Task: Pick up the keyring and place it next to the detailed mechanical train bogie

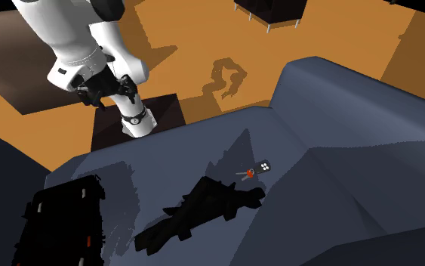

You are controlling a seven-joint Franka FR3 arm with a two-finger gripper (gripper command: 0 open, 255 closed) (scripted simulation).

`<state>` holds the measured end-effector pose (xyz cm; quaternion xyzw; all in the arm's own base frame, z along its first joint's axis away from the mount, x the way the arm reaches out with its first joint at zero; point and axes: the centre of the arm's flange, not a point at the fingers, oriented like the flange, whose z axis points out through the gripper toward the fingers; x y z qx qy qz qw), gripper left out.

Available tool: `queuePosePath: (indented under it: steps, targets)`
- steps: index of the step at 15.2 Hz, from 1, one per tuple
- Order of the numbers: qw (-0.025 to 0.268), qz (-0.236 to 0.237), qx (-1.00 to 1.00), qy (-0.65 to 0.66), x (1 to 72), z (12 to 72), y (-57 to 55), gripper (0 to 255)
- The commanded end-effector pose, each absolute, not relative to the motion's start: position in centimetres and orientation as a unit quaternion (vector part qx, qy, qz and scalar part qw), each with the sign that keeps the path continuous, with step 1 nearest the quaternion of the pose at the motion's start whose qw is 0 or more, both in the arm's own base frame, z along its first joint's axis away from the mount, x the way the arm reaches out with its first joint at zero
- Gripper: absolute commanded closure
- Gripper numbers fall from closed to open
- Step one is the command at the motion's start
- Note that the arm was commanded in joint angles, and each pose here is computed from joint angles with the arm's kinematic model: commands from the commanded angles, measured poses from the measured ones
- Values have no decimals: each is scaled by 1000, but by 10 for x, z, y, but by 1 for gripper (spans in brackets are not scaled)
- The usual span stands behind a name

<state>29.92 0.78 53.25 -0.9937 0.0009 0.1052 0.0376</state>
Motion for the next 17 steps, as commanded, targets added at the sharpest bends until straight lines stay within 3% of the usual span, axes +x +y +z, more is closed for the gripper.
queuePosePath:
  steps: [1, 17]
  targets:
    - [38, 105, -994, 1, 299, 533, 8, 0]
    - [24, 59, -993, 99, 352, 473, 200, 0]
